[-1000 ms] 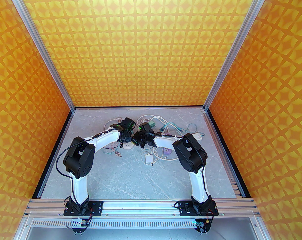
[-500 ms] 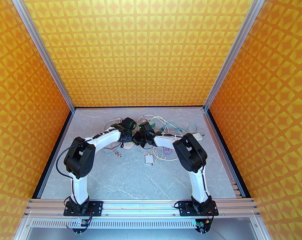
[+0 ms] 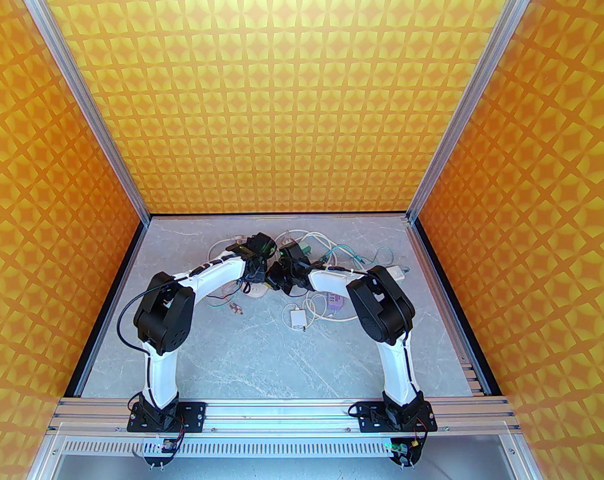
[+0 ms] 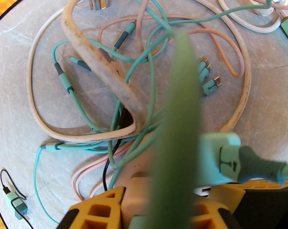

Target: Pull the plug off the socket

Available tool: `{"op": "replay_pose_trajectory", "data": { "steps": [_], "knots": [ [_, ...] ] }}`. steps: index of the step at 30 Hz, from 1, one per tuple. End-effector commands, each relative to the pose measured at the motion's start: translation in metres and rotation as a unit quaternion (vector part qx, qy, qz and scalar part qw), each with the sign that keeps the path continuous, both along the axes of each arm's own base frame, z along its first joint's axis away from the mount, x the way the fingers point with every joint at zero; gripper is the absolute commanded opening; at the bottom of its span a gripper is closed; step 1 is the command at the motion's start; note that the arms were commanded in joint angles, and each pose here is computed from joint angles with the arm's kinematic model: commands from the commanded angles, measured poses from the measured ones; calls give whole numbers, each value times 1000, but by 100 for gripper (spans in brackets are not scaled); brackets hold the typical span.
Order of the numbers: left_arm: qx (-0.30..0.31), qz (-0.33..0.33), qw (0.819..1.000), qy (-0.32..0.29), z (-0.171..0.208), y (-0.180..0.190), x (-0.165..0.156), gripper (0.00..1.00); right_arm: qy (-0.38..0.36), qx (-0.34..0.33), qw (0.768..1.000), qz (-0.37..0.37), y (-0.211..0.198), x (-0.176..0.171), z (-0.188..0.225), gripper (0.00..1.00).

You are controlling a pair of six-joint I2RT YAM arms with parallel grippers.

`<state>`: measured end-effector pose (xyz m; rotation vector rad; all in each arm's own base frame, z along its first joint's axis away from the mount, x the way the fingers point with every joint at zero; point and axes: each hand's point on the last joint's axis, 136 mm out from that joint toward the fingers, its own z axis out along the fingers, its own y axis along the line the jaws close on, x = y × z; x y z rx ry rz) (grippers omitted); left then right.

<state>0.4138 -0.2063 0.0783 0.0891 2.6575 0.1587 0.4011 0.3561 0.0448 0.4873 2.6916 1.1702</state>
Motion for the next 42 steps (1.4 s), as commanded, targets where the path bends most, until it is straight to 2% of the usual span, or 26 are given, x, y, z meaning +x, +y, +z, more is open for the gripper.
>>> {"op": "replay_pose_trajectory", "data": {
  "steps": [1,6,9,11,16,22,26,29,38,42],
  "knots": [
    [-34,-23,999,-3,10,-19,-9,0,102,-129,986,-30,-37,-41,-90,0],
    [-77,6,997,-5,18,3,-8,0,99,-127,986,-31,-36,-40,-88,0],
    [-143,22,989,8,15,5,-8,0,98,-127,987,-30,-36,-40,-87,0],
    [-153,21,988,3,17,4,-7,0,98,-128,986,-30,-37,-40,-87,0],
    [-104,-6,995,2,17,-9,-8,0,98,-129,986,-31,-37,-40,-87,0],
    [13,-47,999,3,11,-29,-8,0,99,-130,986,-31,-37,-41,-88,0],
    [25,-42,999,5,5,-24,-10,0,100,-132,986,-31,-37,-42,-89,0],
    [9,-28,1000,-4,13,-17,-9,0,101,-133,986,-30,-38,-42,-90,0],
    [-132,27,991,9,24,14,-8,0,99,-130,986,-29,-36,-40,-88,0],
    [-108,4,994,4,30,7,-7,0,99,-131,986,-30,-36,-40,-88,0]
  ]
}}
